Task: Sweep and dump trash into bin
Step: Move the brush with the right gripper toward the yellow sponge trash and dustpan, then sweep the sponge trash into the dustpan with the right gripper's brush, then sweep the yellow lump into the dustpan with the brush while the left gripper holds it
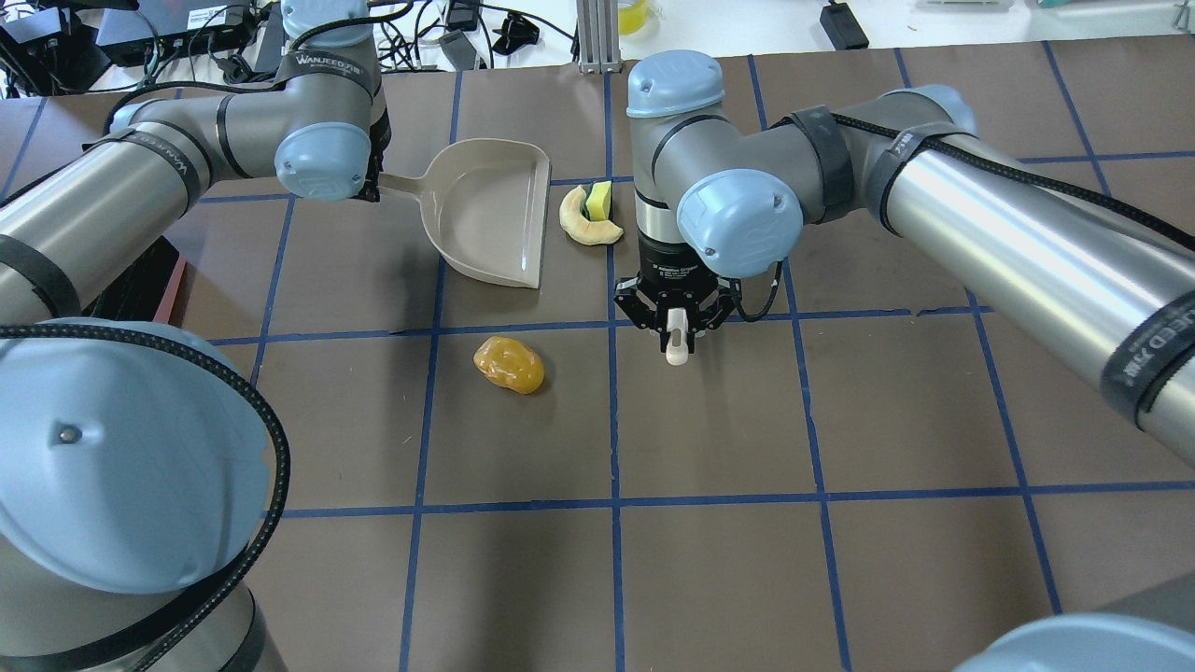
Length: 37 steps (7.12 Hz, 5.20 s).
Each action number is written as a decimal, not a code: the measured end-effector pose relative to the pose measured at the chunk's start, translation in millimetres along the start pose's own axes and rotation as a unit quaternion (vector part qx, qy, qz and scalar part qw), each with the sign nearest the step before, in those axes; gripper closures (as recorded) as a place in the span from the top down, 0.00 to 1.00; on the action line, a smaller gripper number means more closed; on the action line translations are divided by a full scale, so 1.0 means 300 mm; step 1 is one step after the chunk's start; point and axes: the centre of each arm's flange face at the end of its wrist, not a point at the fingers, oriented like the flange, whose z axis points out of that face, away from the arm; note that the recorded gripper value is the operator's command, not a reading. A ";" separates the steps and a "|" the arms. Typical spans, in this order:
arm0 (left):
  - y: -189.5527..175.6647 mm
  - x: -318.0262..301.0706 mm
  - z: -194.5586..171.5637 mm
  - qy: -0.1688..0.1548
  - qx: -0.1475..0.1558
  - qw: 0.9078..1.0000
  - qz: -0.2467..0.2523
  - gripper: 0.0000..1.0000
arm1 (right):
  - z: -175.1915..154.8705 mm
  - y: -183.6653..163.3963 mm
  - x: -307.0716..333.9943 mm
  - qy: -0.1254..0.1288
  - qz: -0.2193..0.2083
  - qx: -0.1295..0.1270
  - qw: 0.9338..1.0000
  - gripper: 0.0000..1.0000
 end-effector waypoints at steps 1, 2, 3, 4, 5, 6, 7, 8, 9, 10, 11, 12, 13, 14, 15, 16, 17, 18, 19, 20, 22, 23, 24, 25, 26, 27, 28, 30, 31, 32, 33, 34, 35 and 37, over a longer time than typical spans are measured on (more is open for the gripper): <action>0.000 0.001 0.000 0.000 0.000 1.000 0.000 0.00 | 0.009 -0.018 -0.030 -0.017 0.000 0.004 1.000 0.00; 0.000 0.001 0.000 0.000 0.000 1.000 -0.001 0.00 | 0.018 -0.046 -0.064 -0.036 -0.004 0.011 0.999 0.00; 0.000 0.001 0.000 0.000 0.000 1.000 -0.001 0.00 | 0.029 -0.078 -0.094 -0.046 -0.008 0.017 0.999 0.00; 0.000 0.001 0.001 0.000 0.000 1.000 -0.001 0.00 | 0.030 -0.097 -0.117 -0.051 -0.011 0.022 0.998 0.00; 0.000 0.001 0.001 0.000 0.000 1.000 -0.001 0.00 | 0.033 -0.113 -0.137 -0.054 -0.014 0.025 0.998 0.00; 0.000 0.002 0.000 0.001 0.000 1.000 -0.001 0.00 | 0.033 -0.122 -0.181 -0.069 -0.020 0.025 0.997 0.00; -0.001 0.006 -0.002 0.002 0.000 1.000 -0.002 0.00 | 0.026 -0.122 -0.260 -0.095 -0.032 0.021 0.995 0.00; -0.002 0.013 -0.005 0.004 0.000 1.000 -0.003 0.00 | 0.016 -0.123 -0.347 -0.116 -0.045 0.019 0.992 0.00; -0.003 0.016 -0.005 0.005 0.000 1.000 -0.003 0.00 | 0.004 -0.123 -0.418 -0.137 -0.060 0.016 0.989 0.00; -0.003 0.018 -0.005 0.005 0.000 1.000 -0.003 0.00 | -0.002 -0.124 -0.457 -0.151 -0.074 0.012 0.986 0.00; -0.002 0.018 -0.004 0.005 0.000 1.000 -0.003 0.00 | -0.010 -0.122 -0.468 -0.156 -0.080 0.008 0.984 0.00; -0.002 0.018 -0.003 0.005 0.000 1.000 -0.003 0.00 | -0.028 -0.113 -0.461 -0.152 -0.079 0.005 0.985 0.00; -0.001 0.018 -0.002 0.004 -0.001 1.000 -0.003 0.00 | -0.056 -0.088 -0.432 -0.127 -0.073 0.001 0.989 0.00; 0.000 0.019 -0.002 0.005 -0.002 1.000 -0.004 0.00 | -0.095 -0.051 -0.392 -0.093 -0.066 -0.003 0.994 0.00; 0.000 0.018 -0.003 0.005 -0.004 1.000 -0.004 0.00 | -0.143 -0.002 -0.353 -0.070 -0.052 -0.012 0.996 0.00; 0.002 0.017 -0.007 0.006 -0.008 1.000 -0.004 0.00 | -0.190 0.063 -0.312 -0.050 -0.032 -0.031 0.998 0.00; 0.003 0.015 -0.016 0.007 -0.017 1.000 -0.002 0.00 | -0.230 0.141 -0.269 -0.030 -0.005 -0.058 0.998 0.00; -0.009 0.007 -0.030 0.004 -0.031 1.000 0.005 0.00 | -0.252 0.225 -0.222 -0.007 0.027 -0.082 0.996 0.00; -0.056 -0.008 -0.040 -0.004 -0.042 0.999 0.017 0.00 | -0.242 0.310 -0.184 0.013 0.050 -0.100 0.994 0.00; -0.140 -0.043 -0.045 -0.013 -0.047 0.998 0.031 0.00 | -0.194 0.401 -0.175 0.026 0.063 -0.108 0.992 0.00; -0.279 -0.219 -0.045 -0.032 -0.048 0.997 0.055 0.00 | -0.060 0.555 -0.252 0.039 0.106 -0.100 0.989 0.00; -0.329 -0.314 -0.048 -0.037 -0.047 0.997 0.059 0.00 | -0.028 0.631 -0.313 0.034 0.125 -0.101 0.986 0.00; -0.358 -0.405 -0.054 -0.042 -0.047 0.996 0.056 0.00 | -0.006 0.696 -0.369 0.023 0.136 -0.109 0.984 0.00; -0.354 -0.496 -0.060 -0.045 -0.047 0.996 0.054 0.00 | 0.018 0.741 -0.415 0.000 0.140 -0.119 0.983 0.00; -0.329 -0.583 -0.049 -0.042 -0.046 0.997 0.052 0.00 | 0.054 0.762 -0.443 -0.024 0.138 -0.124 0.982 0.00; -0.296 -0.669 -0.019 -0.033 -0.039 0.998 0.048 0.00 | 0.099 0.768 -0.460 -0.047 0.132 -0.121 0.983 0.00; -0.271 -0.737 0.011 -0.022 -0.027 0.998 0.044 0.00 | 0.134 0.766 -0.471 -0.062 0.125 -0.114 0.984 0.00; -0.249 -0.778 0.032 -0.013 -0.014 0.999 0.032 0.00 | 0.167 0.729 -0.522 -0.098 0.106 -0.089 0.986 0.00; -0.237 -0.776 0.028 -0.009 -0.013 0.999 0.030 0.00 | 0.180 0.698 -0.577 -0.121 0.089 -0.070 0.986 0.00; -0.230 -0.767 0.020 -0.006 -0.011 0.999 0.030 0.00 | 0.180 0.658 -0.646 -0.138 0.068 -0.054 0.987 0.00; -0.230 -0.752 0.011 -0.002 -0.008 1.000 0.028 0.00 | 0.168 0.617 -0.706 -0.150 0.049 -0.043 0.987 0.00; -0.230 -0.740 0.006 -0.001 -0.005 1.000 0.027 0.00 | 0.157 0.591 -0.744 -0.154 0.034 -0.038 0.987 0.00; -0.229 -0.734 0.005 -0.001 -0.004 1.000 0.027 0.00 | 0.146 0.589 -0.751 -0.149 0.030 -0.039 0.988 0.00; -0.229 -0.724 0.004 -0.001 -0.004 1.000 0.027 0.00 | 0.103 0.627 -0.696 -0.099 0.027 -0.043 0.994 0.00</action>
